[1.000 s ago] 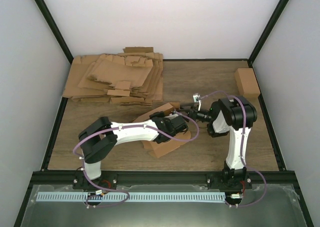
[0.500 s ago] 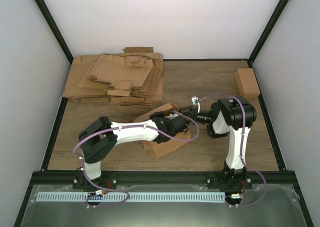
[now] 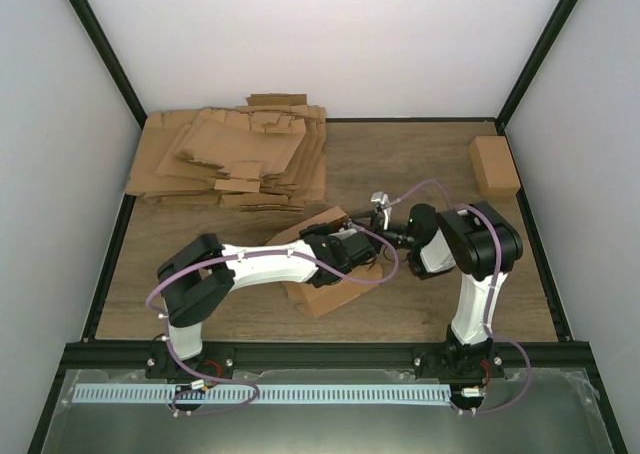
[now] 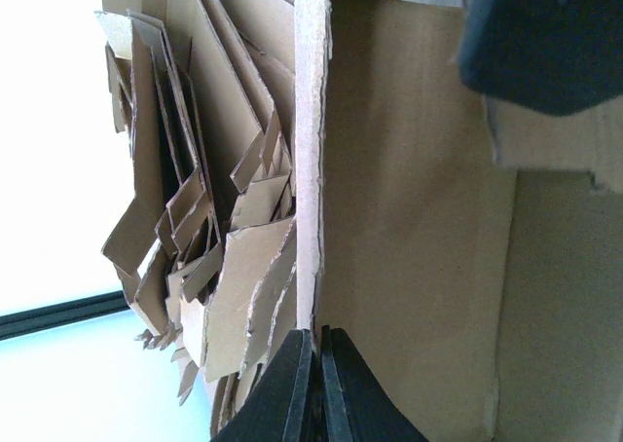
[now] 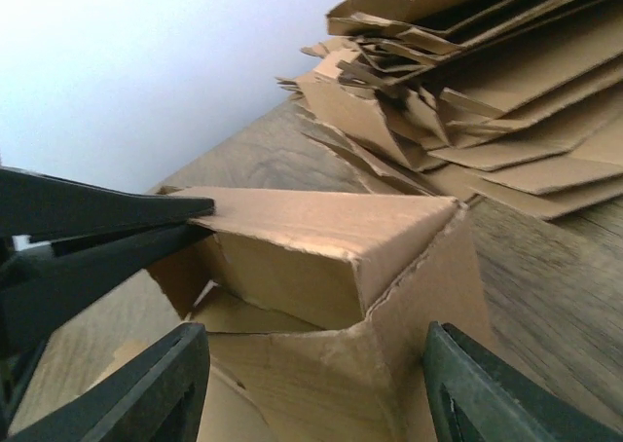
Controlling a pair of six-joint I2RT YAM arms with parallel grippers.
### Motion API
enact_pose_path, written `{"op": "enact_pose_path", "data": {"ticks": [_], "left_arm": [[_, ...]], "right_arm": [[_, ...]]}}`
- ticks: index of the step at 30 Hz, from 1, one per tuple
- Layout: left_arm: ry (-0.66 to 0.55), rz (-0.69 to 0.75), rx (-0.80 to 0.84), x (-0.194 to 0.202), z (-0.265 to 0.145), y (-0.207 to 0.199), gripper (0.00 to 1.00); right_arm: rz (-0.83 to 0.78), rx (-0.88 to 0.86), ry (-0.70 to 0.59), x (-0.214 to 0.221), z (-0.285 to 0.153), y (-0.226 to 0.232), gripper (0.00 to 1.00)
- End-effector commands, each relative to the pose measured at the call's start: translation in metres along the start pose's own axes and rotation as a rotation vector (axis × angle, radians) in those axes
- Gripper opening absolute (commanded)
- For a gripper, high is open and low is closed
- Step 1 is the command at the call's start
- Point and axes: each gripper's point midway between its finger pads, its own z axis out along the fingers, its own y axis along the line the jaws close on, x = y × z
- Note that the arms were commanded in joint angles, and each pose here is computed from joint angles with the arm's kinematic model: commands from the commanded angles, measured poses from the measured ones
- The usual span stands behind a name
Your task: Fold the paper box
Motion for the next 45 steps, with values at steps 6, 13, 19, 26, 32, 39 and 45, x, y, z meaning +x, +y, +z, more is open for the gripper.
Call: {"op": "enact_pose_path", "data": {"ticks": [6,13,19,26,32,39,45], "left_arm": [[-0.028,-0.012,-0.009,-0.005,-0.009,0.004,0.04],[-0.03,0.002,-0.014,-0.006,-0.01,0.001,0.04],[-0.028,0.023,-0.039,-0.007,-0.012,-0.003,0.04],[-0.027,0.046,-0.044,-0.007,-0.013,-0.01,0.04],[-0.034,0.038,-0.025,-0.007,-0.015,-0.012,0.04],[-0.064,0.008,0.009,-0.012,-0.023,-0.012,0.08],[-0.094,-0.057,0.12,-0.018,-0.036,-0.014,0.23]], "right_arm": [[-0.065,0.139,0.01,0.01,0.002,-0.013,0.6],[-0.09,0.178,0.037,0.017,0.012,-0.015,0.57],[-0.123,0.275,0.024,0.017,0.015,-0.019,0.57],[-0.151,0.388,-0.01,0.013,0.017,-0.024,0.52],[-0.17,0.459,-0.045,0.005,0.014,-0.027,0.43],[-0.194,0.477,-0.042,0.006,0.017,-0.026,0.32],[-0.21,0.479,-0.044,0.007,0.016,-0.023,0.27]]}}
